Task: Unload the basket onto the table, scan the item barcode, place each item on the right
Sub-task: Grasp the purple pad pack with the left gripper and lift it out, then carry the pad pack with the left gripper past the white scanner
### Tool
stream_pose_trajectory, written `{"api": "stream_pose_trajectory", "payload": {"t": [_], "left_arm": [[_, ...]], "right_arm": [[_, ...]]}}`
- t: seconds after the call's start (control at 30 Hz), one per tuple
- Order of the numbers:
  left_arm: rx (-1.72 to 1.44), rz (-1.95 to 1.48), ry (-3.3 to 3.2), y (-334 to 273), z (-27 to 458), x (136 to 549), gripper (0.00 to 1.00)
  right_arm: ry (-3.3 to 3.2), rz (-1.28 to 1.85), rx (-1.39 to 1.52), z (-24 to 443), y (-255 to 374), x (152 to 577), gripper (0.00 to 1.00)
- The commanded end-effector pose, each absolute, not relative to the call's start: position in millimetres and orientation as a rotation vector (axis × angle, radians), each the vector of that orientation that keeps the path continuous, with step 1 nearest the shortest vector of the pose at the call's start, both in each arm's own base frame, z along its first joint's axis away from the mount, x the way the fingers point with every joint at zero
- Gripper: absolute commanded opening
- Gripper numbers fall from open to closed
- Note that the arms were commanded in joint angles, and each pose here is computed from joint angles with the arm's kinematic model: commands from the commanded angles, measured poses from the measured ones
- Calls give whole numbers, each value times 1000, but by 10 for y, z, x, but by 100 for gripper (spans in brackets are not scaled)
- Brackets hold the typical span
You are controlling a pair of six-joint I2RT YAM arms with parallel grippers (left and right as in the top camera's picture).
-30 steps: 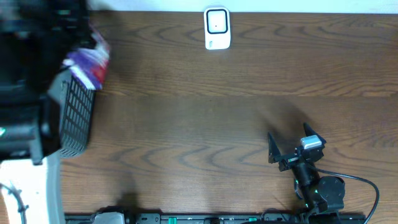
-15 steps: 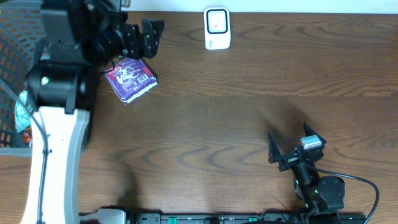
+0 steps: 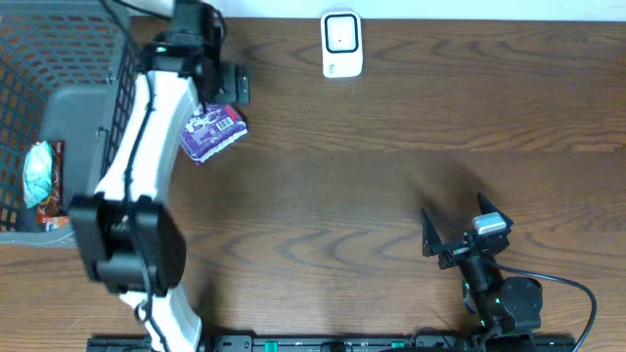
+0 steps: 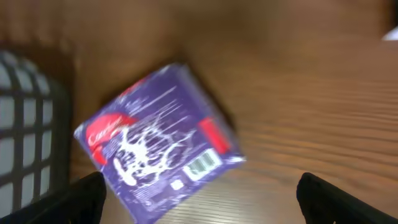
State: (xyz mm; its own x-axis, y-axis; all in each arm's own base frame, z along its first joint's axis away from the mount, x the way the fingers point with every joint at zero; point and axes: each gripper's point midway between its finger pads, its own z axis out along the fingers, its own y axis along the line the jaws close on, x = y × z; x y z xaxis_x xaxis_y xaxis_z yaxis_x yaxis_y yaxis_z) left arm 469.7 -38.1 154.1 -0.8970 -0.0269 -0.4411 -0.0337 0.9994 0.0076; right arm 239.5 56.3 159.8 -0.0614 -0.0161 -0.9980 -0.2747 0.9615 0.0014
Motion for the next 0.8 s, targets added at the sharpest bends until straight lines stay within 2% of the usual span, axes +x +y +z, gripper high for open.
{"api": "stream_pose_trajectory", "payload": {"t": [0.0, 0.53, 0.57, 0.6, 0.63, 0.67, 0.7, 0.77], "left_arm": [[-183, 254, 2742, -216, 1161, 4684, 98], [-214, 353, 3022, -263, -99, 4458, 98], [-212, 359, 3034, -260, -134, 4435, 91], [-208, 366, 3049, -255, -166, 4406, 78], [-198, 371, 3058, -252, -169, 4389, 55], [-174, 370, 3057, -252, -122, 4387, 15], [-176, 365, 3047, -254, -71, 4399, 9], [-181, 352, 3017, -261, 73, 4443, 8]], "right_arm": [[1624, 217, -216, 1595, 557, 2394, 99], [1624, 216, -216, 1595, 557, 2394, 99], [1624, 216, -216, 1595, 557, 2394, 99], [1624, 216, -217, 1595, 557, 2394, 99], [1624, 216, -216, 1595, 557, 2394, 99], [1624, 216, -216, 1595, 557, 2394, 99], [1624, 216, -216, 1595, 557, 2394, 99], [1624, 216, -216, 1595, 557, 2394, 99]]}}
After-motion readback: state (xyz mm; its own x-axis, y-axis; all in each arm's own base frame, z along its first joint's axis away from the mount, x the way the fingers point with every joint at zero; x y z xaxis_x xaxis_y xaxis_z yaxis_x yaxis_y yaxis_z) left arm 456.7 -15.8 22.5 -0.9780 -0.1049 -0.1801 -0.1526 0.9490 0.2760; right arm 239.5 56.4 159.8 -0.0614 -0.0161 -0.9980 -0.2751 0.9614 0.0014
